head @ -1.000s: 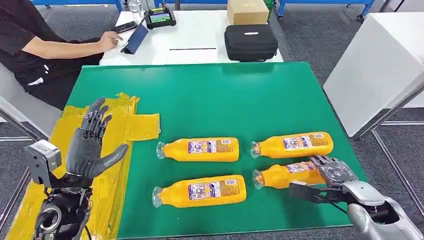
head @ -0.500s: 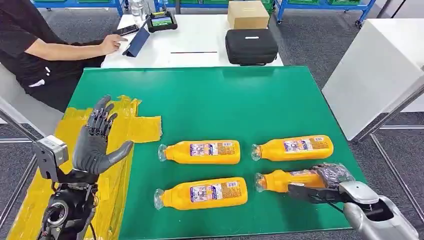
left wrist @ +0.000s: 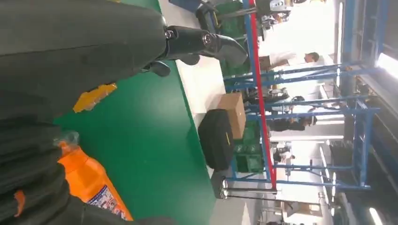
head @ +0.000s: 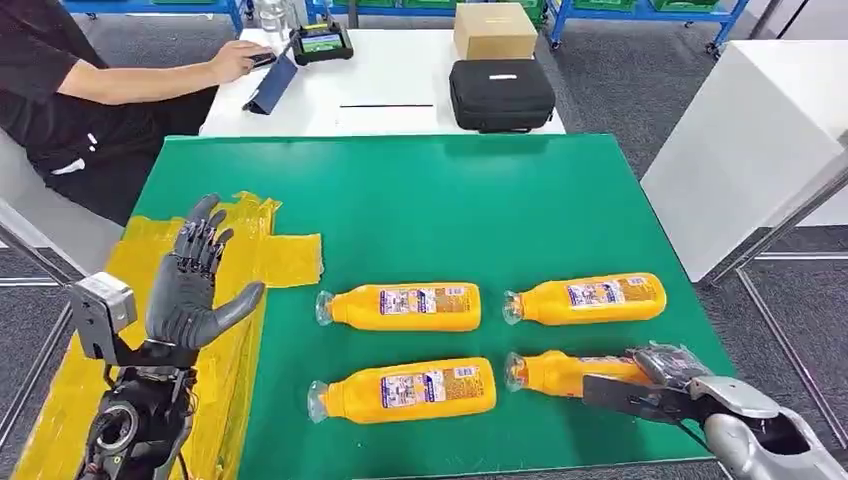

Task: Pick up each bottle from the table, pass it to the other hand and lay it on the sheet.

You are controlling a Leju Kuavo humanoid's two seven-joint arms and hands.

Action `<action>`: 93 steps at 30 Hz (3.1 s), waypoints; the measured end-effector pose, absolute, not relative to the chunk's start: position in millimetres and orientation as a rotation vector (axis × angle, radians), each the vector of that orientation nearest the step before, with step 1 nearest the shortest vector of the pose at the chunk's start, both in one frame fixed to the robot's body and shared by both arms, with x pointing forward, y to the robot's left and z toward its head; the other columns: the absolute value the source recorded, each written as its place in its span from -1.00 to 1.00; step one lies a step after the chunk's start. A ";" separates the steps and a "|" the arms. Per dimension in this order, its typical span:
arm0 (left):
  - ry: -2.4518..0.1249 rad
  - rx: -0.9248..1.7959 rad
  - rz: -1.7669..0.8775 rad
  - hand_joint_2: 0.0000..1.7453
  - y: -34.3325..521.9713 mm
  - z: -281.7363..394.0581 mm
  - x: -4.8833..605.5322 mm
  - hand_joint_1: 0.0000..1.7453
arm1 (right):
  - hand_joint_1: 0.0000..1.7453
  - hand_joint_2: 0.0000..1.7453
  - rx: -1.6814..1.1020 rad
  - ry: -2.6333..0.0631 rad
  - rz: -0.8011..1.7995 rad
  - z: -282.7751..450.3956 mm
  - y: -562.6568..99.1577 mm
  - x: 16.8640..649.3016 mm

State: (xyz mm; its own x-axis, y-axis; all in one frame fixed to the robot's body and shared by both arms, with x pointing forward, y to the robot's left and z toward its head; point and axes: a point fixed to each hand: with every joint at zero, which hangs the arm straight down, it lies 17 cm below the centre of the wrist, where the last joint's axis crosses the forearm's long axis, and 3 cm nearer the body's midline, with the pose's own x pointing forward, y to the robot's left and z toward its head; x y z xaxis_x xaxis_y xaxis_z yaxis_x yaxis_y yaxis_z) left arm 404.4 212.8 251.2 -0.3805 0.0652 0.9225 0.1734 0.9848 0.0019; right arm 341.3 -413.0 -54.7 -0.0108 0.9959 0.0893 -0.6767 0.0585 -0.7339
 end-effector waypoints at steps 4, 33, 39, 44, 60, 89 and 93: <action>-1.958 -0.181 -0.107 1.00 213.4 250.2 403.6 -1.00 | 1.00 1.00 -0.454 -0.813 1.342 -45.8 -396.5 334.1; -1.916 -0.245 0.106 1.00 262.8 251.8 363.0 -1.00 | 1.00 1.00 -0.449 -1.664 0.660 221.6 -396.1 363.3; -1.904 -0.253 0.106 1.00 261.2 251.2 364.4 -1.00 | 1.00 1.00 -0.430 -1.699 0.629 230.2 -388.0 371.0; -1.936 -0.320 0.058 1.00 236.5 268.7 373.9 -1.00 | 1.00 1.00 -0.425 -1.712 0.584 230.9 -359.5 417.1; -1.911 -0.579 0.055 1.00 185.7 295.6 407.8 -1.00 | 1.00 1.00 -0.054 -1.654 0.709 228.4 -122.6 504.3; -1.943 -0.255 0.287 1.00 226.9 300.7 439.6 -1.00 | 1.00 1.00 0.078 -1.654 0.869 257.7 -5.1 493.6; -1.949 -0.273 0.286 1.00 223.5 305.1 440.2 -1.00 | 1.00 1.00 0.058 -1.645 0.894 257.7 0.0 495.5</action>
